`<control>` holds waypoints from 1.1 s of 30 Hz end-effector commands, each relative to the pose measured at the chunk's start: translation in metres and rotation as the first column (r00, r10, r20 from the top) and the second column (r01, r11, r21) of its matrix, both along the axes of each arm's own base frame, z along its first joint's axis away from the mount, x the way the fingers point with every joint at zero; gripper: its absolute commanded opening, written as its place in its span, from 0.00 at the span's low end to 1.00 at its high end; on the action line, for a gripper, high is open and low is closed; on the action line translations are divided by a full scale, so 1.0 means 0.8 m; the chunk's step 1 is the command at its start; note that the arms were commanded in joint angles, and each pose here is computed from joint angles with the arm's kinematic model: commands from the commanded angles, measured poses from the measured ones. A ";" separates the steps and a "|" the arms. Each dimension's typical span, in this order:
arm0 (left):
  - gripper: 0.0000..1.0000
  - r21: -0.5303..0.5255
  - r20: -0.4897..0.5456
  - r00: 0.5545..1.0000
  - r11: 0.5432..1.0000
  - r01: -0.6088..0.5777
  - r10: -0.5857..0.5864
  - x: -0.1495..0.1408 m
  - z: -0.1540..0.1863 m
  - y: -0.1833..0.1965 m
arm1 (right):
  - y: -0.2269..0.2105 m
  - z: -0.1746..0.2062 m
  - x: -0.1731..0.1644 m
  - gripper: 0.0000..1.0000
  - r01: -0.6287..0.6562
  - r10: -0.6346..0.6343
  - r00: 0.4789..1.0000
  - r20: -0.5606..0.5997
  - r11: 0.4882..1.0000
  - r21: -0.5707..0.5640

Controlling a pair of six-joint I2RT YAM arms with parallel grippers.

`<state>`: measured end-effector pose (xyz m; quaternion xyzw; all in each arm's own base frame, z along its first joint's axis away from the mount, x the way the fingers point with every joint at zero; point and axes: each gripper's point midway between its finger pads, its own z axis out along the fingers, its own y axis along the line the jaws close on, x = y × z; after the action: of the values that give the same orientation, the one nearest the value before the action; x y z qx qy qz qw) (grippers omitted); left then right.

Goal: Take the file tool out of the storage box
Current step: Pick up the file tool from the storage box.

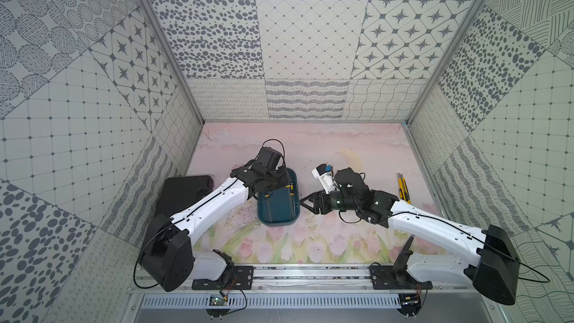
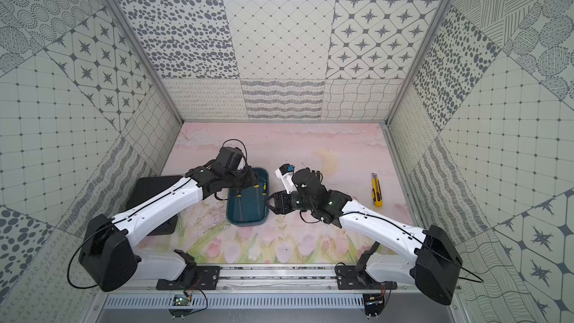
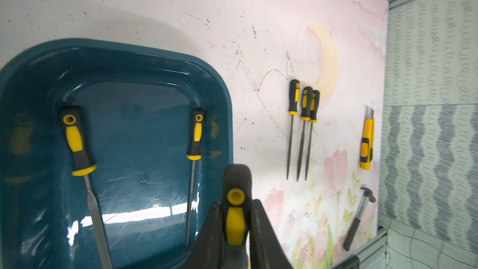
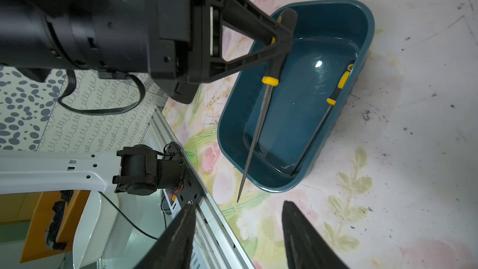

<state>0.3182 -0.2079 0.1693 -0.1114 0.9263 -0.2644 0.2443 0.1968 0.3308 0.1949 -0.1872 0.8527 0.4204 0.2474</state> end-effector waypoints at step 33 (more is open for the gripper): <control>0.02 -0.181 0.013 0.997 0.981 -0.068 0.072 -0.001 0.041 -0.019 | 0.045 -0.004 -0.011 0.23 -0.075 0.078 0.996 -0.030 0.993 0.091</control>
<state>0.3091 -0.2154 0.1876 -0.1664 0.9036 -0.3188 0.2327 0.1957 0.3571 0.1799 -0.1882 0.8468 0.4437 0.2250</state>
